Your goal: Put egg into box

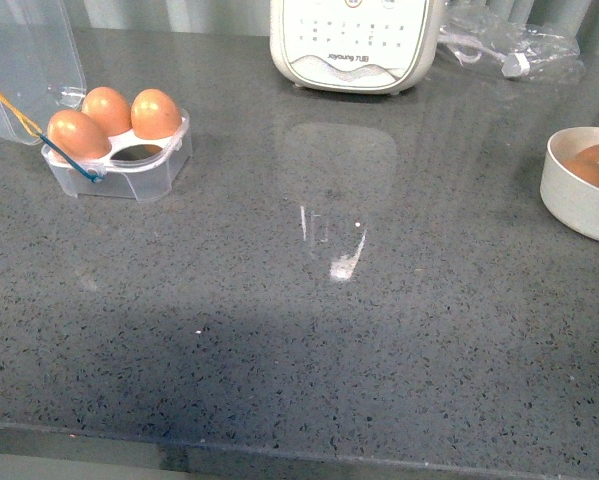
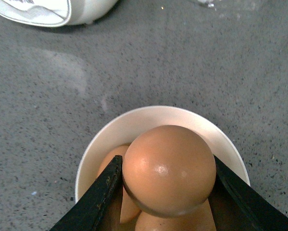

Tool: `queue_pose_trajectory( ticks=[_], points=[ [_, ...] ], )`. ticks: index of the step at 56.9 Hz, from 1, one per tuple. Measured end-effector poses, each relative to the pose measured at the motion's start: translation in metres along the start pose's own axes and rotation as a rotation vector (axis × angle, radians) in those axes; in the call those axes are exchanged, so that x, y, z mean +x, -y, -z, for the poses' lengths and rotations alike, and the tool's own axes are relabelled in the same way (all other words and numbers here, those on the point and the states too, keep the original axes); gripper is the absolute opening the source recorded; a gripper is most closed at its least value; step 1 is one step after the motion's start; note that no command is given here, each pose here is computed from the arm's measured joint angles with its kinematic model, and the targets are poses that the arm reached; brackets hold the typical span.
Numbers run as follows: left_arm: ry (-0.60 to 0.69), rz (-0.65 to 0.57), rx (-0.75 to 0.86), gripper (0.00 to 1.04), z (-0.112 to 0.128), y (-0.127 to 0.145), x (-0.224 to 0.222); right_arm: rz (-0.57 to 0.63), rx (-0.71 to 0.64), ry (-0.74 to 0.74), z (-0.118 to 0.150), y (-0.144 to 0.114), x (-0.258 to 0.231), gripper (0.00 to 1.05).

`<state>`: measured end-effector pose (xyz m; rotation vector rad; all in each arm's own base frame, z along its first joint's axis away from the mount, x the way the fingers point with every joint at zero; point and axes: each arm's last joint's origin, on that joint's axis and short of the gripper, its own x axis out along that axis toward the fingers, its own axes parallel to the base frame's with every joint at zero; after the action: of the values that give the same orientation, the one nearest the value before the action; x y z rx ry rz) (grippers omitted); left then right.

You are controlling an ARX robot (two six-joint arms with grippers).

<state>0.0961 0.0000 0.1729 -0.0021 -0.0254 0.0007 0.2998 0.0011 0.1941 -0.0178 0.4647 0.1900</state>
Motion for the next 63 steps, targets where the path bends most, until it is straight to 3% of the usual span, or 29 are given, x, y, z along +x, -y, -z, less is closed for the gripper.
queue_pose_trajectory(
  ticks=[13,22,35,47,63],
  points=[
    [0.0,0.0,0.0,0.98,0.0,0.0,0.0,-0.033,-0.034,0.109,-0.04,-0.018,-0.01,0.42],
    [0.0,0.0,0.0,0.98,0.0,0.0,0.0,-0.211,-0.078,0.158,-0.063,-0.061,-0.004,0.42],
    [0.0,0.001,0.0,0.98,0.0,0.0,0.0,-0.521,-0.171,0.157,-0.055,-0.115,-0.008,0.42],
    [0.0,0.0,0.0,0.98,0.0,0.0,0.0,-0.762,-0.304,0.174,-0.033,-0.13,-0.024,0.42],
    [0.0,0.0,0.0,0.98,0.0,0.0,0.0,-0.767,-0.34,0.142,-0.041,-0.141,0.004,0.42]
  ],
)
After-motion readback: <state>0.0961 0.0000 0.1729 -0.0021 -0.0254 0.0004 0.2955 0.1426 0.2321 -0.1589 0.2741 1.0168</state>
